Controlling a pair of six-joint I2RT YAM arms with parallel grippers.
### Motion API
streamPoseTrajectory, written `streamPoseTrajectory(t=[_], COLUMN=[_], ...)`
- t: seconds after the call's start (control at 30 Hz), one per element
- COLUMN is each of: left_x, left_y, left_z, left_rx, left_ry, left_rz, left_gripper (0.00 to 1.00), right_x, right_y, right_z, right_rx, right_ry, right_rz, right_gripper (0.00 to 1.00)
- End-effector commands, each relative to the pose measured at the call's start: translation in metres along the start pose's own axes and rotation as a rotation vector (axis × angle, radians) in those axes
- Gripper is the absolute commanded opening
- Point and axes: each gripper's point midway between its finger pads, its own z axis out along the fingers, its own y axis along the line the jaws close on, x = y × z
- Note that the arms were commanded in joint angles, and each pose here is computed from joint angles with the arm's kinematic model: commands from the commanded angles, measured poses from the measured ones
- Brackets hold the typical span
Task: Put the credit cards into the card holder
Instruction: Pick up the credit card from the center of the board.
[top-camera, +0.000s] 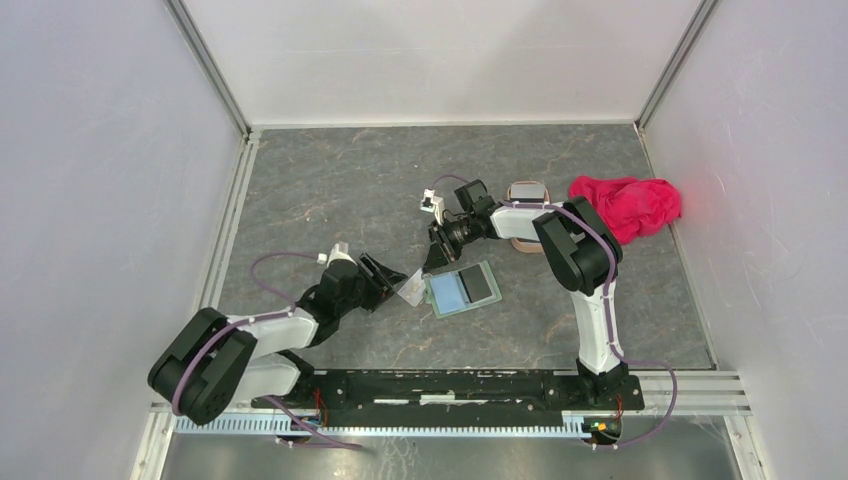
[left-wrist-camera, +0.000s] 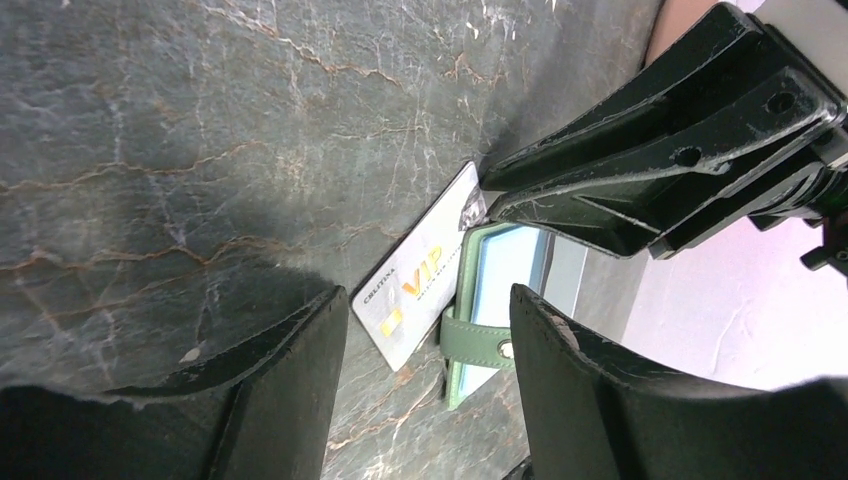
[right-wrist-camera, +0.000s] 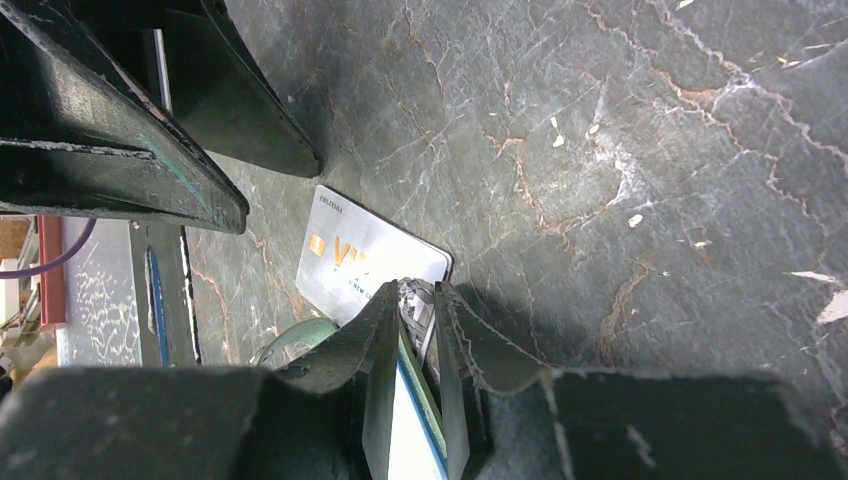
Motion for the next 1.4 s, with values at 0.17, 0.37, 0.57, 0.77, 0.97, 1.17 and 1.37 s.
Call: streamPoseTrajectory(t=[0.17,0.37,0.57,0.77,0.97,1.17,1.37], left_x=[0.018,0.028,0.029,0.020,0.008,0.010,0.011], left_y=[0.031,0.029,0.034,0.023,0.004,0.004,0.013], left_z=[-0.015,-0.007,-0.004,-0.009,-0.017,-0.017,-0.016], left_rx=[-0.100,-0.072,-0.085,-0.004,0.084,0.079,0.055], left_ry=[0.116,0.161,0.159,0.095,0.027,0.038,0.032], left_rz=[0.080,0.028,0.016,-0.017,-0.032,-0.064,-0.077], left_gripper=[0.70,0.70,0.70,0.70,0.71,0.71,0.71], right_x=[0.039,0.042,0.040,0.042,0.043,0.041,0.042], right_y=[-0.028,-0.027,-0.026,-0.024,-0.019,-0.019,-0.018], right_z=[0.004,0.004,0.004,0.005,0.007,0.006,0.006], right_rx=[0.097,0.094,0.090,0.071,0.041,0.038,0.033], right_ry=[0.095,0.098,0.094,0.093,0.086,0.075,0.072], right_rz=[0.067,0.075,0.077,0.091,0.117,0.122,0.128], right_gripper=[0.27,0.27,0.27,0.26,0.26,0.26,0.26])
